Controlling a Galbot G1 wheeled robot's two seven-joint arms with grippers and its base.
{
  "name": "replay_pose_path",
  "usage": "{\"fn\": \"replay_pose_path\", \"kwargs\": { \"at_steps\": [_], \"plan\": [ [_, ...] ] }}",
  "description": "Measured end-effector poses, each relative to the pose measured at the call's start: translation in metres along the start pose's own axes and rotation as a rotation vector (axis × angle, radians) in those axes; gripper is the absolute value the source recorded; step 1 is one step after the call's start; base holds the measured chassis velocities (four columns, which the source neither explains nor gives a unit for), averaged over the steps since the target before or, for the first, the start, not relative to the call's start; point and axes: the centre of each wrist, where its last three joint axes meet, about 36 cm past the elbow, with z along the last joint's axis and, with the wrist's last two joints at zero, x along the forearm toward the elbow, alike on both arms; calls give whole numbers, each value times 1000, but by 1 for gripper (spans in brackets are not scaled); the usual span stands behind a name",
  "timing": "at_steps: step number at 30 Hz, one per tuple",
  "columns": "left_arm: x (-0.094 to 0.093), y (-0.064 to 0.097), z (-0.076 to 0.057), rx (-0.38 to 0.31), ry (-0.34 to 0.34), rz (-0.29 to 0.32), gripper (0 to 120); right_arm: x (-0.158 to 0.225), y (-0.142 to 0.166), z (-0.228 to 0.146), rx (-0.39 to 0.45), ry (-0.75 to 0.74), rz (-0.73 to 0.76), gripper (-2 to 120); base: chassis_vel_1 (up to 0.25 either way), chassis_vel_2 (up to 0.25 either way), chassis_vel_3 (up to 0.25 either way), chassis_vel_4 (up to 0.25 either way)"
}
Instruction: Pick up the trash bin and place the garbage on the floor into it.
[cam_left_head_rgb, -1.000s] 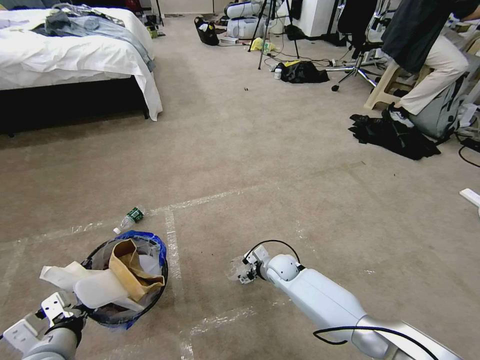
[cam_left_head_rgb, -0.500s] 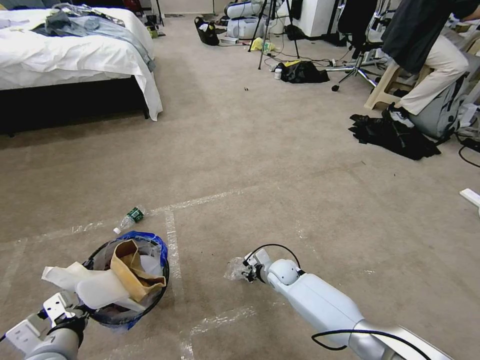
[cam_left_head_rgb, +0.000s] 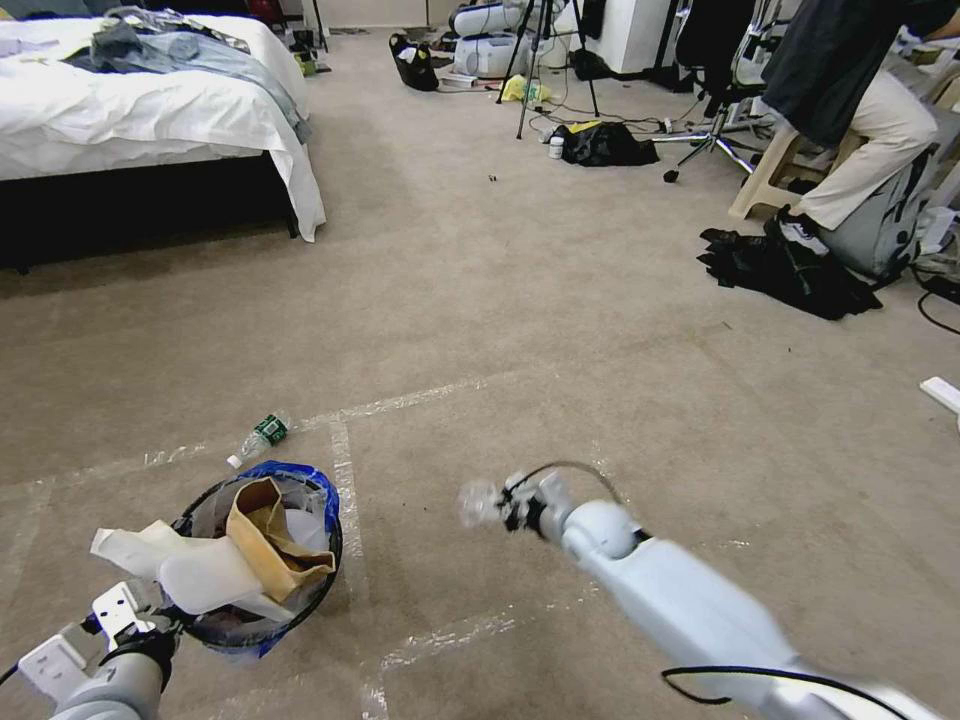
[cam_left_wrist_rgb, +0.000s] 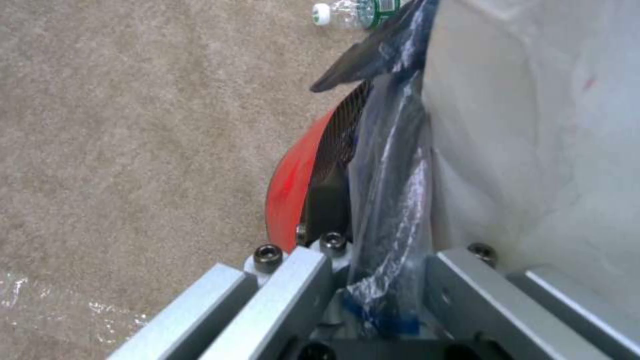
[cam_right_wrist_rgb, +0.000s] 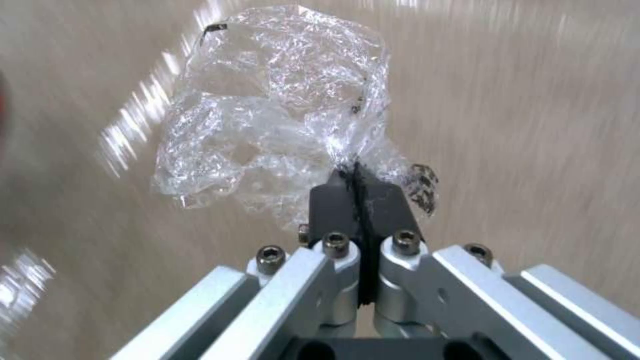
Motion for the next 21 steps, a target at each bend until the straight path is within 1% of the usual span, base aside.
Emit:
{"fn": "replay_pose_path", "kwargs": {
  "at_steps": [1,2,3,4,6,8,10,11,13,14,15,16,17,18,21],
  "plan": [
    [1,-1,-1,-1,-2,1,0,15,3,-23,6,-65,-27,0,0,0,0,0],
    [1,-1,-1,-1,-2,1,0,15,3,-23,6,-65,-27,0,0,0,0,0],
    [1,-1,-1,-1,-3,3,0,28,10,-46,0,-139,-72,0,0,0,0,0],
    [1,-1,-1,-1,-3,3,0,28,10,-46,0,-139,-72,0,0,0,0,0],
    [2,-2,-1,-3,-3,5,0,55,38,-90,-4,-279,-224,0,0,0,0,0],
    [2,-2,-1,-3,-3,5,0,58,43,-96,-5,-295,-246,0,0,0,0,0],
    [3,-4,-1,-3,-4,9,0,76,77,-127,-12,-357,-378,0,0,0,0,0],
    [3,-4,-1,-3,-4,9,0,76,77,-127,-12,-357,-378,0,0,0,0,0],
    [3,-5,-1,-4,-4,8,0,91,120,-158,-5,-370,-495,0,0,0,0,0],
    [3,-5,-1,-4,-4,8,0,91,120,-158,-5,-370,-495,0,0,0,0,0],
    [4,-6,-1,-5,-5,9,0,98,143,-170,3,-352,-549,0,0,0,0,0],
    [4,-6,-1,-5,-5,9,0,98,143,-170,3,-352,-549,0,0,0,0,0],
    [5,-7,-1,-4,-7,10,0,102,160,-177,20,-331,-588,0,0,0,0,0],
    [5,-7,-1,-4,-7,10,0,102,160,-177,20,-331,-588,0,0,0,0,0],
    [6,-8,-2,-3,-10,12,0,105,201,-181,37,-231,-646,0,0,0,0,0]
  ]
}}
